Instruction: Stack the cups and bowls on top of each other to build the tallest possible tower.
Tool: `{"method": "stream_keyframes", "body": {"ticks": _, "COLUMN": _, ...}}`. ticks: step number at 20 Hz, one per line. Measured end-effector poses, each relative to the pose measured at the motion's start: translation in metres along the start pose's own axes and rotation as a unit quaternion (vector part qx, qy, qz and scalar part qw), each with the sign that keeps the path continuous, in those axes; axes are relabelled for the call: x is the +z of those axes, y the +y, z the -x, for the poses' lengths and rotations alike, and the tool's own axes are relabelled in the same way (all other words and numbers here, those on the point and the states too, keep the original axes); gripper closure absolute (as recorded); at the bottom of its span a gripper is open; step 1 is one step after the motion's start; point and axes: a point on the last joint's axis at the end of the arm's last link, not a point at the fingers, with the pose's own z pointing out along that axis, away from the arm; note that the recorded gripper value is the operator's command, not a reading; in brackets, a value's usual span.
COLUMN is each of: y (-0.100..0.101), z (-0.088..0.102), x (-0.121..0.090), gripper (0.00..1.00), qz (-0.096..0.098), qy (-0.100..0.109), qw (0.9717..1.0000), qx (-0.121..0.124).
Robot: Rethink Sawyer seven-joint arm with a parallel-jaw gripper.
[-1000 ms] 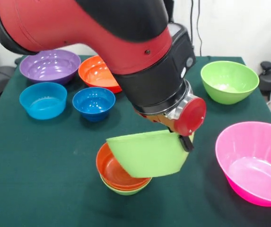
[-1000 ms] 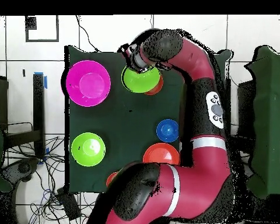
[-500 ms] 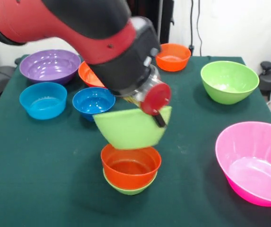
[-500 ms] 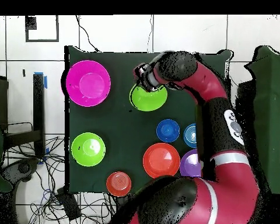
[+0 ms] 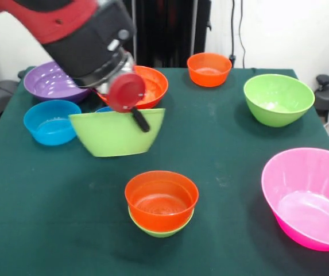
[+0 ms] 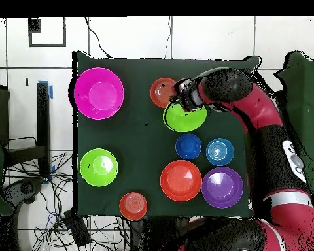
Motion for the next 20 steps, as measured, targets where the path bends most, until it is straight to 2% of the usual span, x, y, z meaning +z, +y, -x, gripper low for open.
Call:
{"method": "stream_keyframes", "body": {"ticks": 3, "y": 0.004, "z": 0.011, "x": -0.01, "gripper": 1.0, "qz": 0.004, "qy": -0.011, "qw": 0.9999, "qx": -0.002}}
{"method": "stream_keyframes", "body": {"ticks": 6, "y": 0.015, "z": 0.022, "x": -0.019, "gripper": 1.0, "qz": 0.007, "qy": -0.016, "qw": 0.9998, "qx": -0.008}}
{"method": "stream_keyframes", "body": {"ticks": 12, "y": 0.05, "z": 0.052, "x": -0.031, "gripper": 1.0, "qz": 0.005, "qy": 0.004, "qw": 0.9997, "qx": -0.023}}
{"method": "stream_keyframes", "body": {"ticks": 14, "y": 0.062, "z": 0.066, "x": -0.026, "gripper": 1.0, "qz": 0.004, "qy": 0.022, "qw": 0.9992, "qx": -0.032}}
{"method": "stream_keyframes", "body": {"ticks": 17, "y": 0.065, "z": 0.077, "x": -0.019, "gripper": 1.0, "qz": 0.004, "qy": 0.034, "qw": 0.9987, "qx": -0.037}}
{"method": "stream_keyframes", "body": {"ticks": 20, "y": 0.06, "z": 0.093, "x": -0.001, "gripper": 1.0, "qz": 0.001, "qy": 0.045, "qw": 0.9982, "qx": -0.039}}
